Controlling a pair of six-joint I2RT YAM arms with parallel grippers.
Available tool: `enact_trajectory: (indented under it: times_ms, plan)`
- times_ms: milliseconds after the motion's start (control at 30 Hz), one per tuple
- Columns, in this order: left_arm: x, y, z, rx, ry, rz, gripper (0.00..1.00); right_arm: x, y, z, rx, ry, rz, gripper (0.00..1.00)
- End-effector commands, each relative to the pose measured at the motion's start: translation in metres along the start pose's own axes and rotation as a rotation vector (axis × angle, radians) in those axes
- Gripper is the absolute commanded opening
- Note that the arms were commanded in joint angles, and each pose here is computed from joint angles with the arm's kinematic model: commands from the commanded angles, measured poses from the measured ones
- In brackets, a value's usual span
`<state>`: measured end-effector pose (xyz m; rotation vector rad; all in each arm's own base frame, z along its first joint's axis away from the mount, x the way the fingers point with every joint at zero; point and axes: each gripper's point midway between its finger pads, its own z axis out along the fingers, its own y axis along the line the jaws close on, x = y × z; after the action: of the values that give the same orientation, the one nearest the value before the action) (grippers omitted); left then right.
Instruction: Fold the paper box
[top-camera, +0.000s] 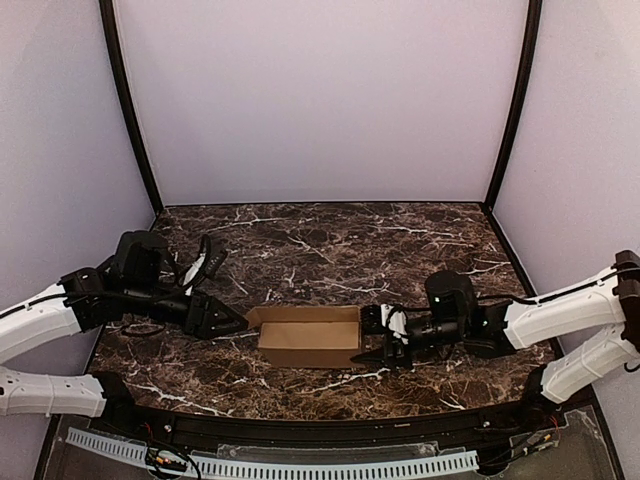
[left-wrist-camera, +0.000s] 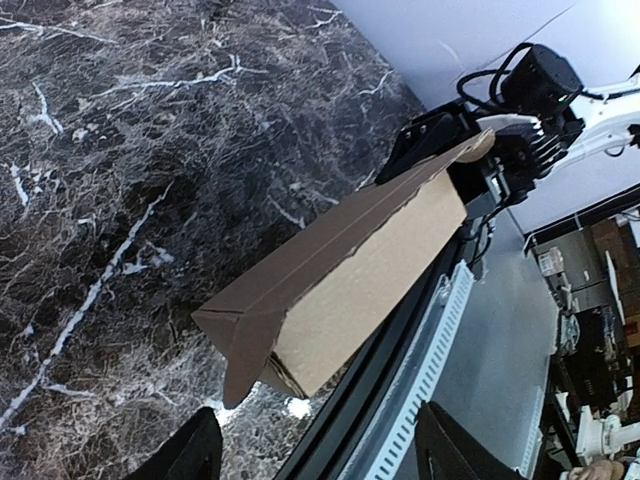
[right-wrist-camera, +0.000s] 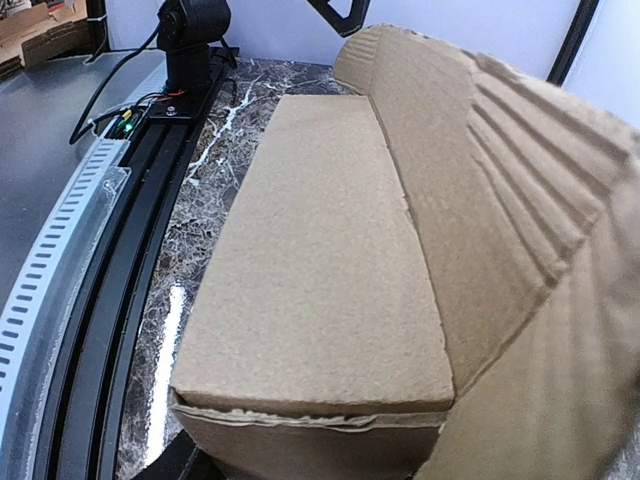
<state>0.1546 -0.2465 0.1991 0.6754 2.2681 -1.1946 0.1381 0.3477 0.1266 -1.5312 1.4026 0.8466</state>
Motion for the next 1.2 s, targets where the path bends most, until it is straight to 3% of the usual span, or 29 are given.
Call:
enact_trajectory:
  times_ms: [0, 233, 567, 1167]
  plan:
    - [0.008, 0.029, 0.003, -0.193, 0.056, 0.039, 0.63, -0.017, -0.001, 0.005, -0.035, -0.101, 0.006, 0.32]
    - [0.004, 0.045, 0.003, -0.294, 0.058, 0.056, 0.55, -0.008, 0.002, 0.012, -0.056, -0.095, 0.022, 0.30]
    - [0.000, 0.031, 0.022, -0.218, 0.095, 0.082, 0.48, -0.009, 0.001, 0.013, -0.047, -0.106, 0.035, 0.30]
    - [-0.003, 0.029, 0.022, -0.234, 0.112, 0.094, 0.21, 0.005, -0.002, 0.024, -0.018, -0.049, 0.021, 0.28]
